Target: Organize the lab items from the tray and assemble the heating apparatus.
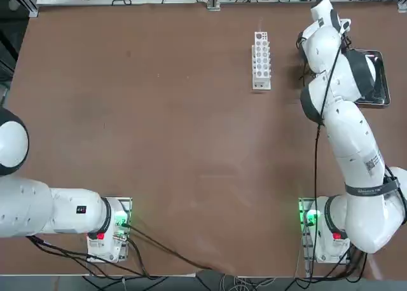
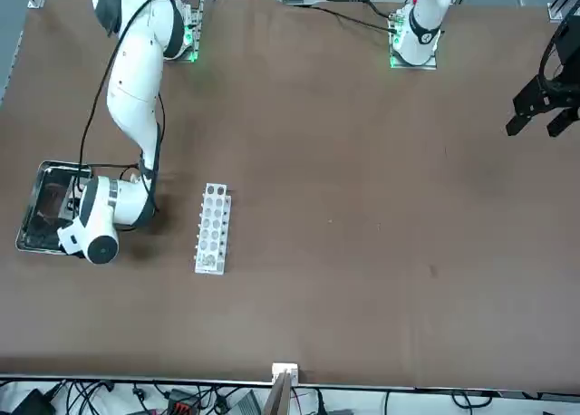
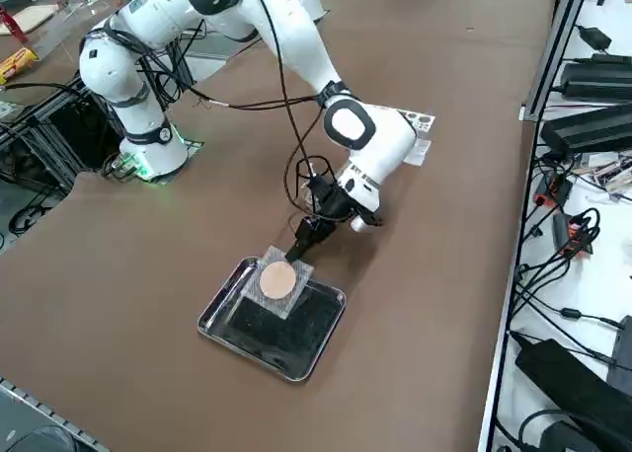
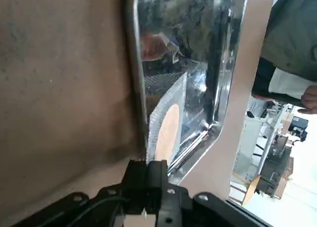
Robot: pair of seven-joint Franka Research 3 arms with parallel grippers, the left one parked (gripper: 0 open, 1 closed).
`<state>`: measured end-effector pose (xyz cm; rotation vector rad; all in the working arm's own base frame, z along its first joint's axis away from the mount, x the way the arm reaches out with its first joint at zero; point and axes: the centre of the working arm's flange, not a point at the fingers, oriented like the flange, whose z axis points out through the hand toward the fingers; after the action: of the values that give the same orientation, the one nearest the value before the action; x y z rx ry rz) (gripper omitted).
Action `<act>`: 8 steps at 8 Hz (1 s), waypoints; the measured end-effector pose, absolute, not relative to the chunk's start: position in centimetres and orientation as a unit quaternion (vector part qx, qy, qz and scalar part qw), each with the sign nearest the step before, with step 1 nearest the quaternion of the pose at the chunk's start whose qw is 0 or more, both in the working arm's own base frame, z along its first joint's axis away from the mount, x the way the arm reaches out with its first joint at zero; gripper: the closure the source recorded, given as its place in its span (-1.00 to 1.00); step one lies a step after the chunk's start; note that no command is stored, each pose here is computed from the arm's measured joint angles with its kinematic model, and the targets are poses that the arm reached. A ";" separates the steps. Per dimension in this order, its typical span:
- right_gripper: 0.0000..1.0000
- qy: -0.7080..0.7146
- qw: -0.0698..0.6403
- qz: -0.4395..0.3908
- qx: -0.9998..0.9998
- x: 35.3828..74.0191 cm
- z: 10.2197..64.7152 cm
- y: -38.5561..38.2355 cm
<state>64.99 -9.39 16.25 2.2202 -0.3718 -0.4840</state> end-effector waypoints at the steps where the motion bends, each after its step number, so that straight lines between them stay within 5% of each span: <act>1: 0.97 -0.153 0.412 -0.191 0.878 65.0 17.1 -9.9; 8: 0.97 -0.157 0.425 -0.191 0.871 65.4 20.2 -10.8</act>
<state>65.36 -10.80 20.24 2.1768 -0.3919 -0.4770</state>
